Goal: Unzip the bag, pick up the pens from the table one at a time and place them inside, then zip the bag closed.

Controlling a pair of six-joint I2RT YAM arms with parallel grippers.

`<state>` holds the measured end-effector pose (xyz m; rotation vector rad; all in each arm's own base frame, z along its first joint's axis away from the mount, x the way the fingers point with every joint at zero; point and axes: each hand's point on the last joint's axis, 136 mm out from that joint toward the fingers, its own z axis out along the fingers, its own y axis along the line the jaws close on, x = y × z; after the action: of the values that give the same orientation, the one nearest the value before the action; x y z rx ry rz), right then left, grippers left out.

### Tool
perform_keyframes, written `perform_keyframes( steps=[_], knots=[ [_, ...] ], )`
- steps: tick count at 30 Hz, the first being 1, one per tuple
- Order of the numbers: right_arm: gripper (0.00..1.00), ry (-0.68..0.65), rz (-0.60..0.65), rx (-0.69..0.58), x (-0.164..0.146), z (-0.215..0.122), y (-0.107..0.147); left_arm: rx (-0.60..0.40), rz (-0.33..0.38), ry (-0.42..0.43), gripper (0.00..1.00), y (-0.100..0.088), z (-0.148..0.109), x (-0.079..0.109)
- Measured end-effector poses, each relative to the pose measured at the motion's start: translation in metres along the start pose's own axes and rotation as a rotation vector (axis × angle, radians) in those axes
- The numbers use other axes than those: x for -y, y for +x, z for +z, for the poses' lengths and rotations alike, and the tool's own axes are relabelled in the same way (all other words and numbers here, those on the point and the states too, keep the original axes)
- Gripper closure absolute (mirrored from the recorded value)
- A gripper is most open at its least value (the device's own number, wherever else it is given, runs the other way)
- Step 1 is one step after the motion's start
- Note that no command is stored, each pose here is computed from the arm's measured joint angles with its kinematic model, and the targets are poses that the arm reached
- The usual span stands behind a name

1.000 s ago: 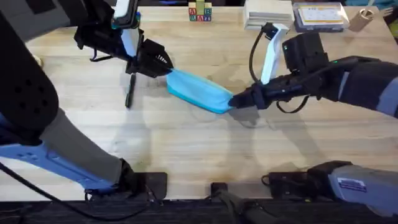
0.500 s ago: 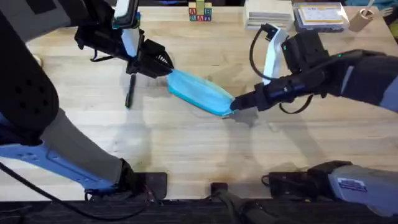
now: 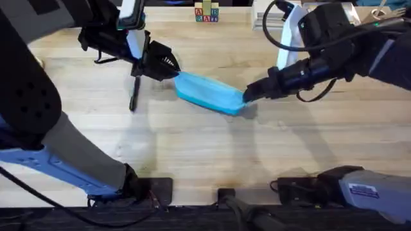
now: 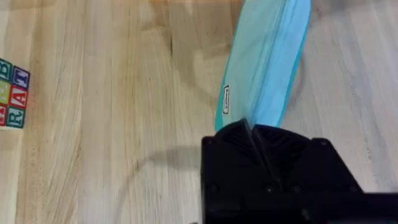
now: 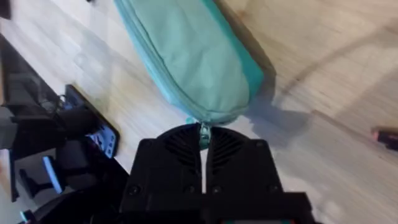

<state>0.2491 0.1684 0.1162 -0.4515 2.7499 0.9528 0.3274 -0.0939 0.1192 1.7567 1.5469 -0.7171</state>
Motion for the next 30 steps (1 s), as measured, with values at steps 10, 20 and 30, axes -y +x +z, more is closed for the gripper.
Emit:
perform_keyframes(
  steps=[10,20,30],
  knots=[
    [0.969,-0.189,-0.013,0.07,-0.032,-0.004,-0.02,-0.028,-0.004,-0.02,0.959,0.01,-0.006,-0.003],
    [0.97,-0.165,0.004,0.101,-0.021,-0.009,-0.026,-0.027,-0.005,-0.015,0.959,0.009,-0.005,-0.002],
    [0.97,-0.283,-0.012,0.12,-0.041,-0.017,-0.032,-0.039,-0.006,-0.021,0.959,0.013,-0.007,-0.003]
  ],
)
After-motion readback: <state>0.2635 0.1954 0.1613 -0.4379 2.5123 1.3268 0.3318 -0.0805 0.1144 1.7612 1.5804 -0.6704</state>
